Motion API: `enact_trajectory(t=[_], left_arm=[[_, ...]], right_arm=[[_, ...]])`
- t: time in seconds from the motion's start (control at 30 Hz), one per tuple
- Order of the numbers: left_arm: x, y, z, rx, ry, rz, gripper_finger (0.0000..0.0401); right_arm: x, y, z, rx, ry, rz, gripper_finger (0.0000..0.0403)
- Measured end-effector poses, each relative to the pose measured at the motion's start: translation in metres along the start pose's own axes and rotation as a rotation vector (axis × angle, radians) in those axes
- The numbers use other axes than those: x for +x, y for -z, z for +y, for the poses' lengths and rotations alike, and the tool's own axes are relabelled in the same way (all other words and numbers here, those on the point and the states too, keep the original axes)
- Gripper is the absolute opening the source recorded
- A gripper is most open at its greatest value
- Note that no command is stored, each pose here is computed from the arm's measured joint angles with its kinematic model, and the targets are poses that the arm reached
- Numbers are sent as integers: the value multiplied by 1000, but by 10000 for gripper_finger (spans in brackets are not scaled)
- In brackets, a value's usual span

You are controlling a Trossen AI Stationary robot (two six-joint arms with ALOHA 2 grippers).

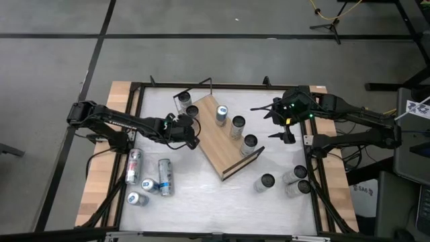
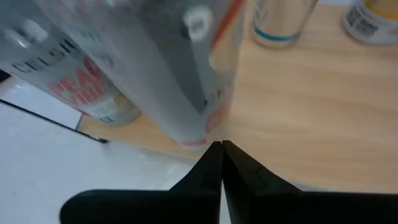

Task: Place canned beverage on shelf
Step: Put the right white-pink soda can on the shelf and align with the other white-pink soda can

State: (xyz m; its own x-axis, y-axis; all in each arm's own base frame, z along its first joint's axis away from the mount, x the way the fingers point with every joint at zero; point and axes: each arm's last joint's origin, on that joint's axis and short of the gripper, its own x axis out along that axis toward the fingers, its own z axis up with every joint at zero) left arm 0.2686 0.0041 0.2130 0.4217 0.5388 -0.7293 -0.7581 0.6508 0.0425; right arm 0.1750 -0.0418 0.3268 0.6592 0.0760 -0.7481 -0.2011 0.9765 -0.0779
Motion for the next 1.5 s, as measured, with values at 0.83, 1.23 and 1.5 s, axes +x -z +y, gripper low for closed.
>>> enact_trajectory(t=[0.83,1.23,1.5], left_arm=[[18,-25,20,-120,-38,-61,0],[15,-19,19,-100,-48,-25,0],[16,-25,16,-142,-45,-92,0]], right_arm=[[0,0,0,0,0,0,379],[0,0,0,0,0,0,379],[0,0,0,0,0,0,379]])
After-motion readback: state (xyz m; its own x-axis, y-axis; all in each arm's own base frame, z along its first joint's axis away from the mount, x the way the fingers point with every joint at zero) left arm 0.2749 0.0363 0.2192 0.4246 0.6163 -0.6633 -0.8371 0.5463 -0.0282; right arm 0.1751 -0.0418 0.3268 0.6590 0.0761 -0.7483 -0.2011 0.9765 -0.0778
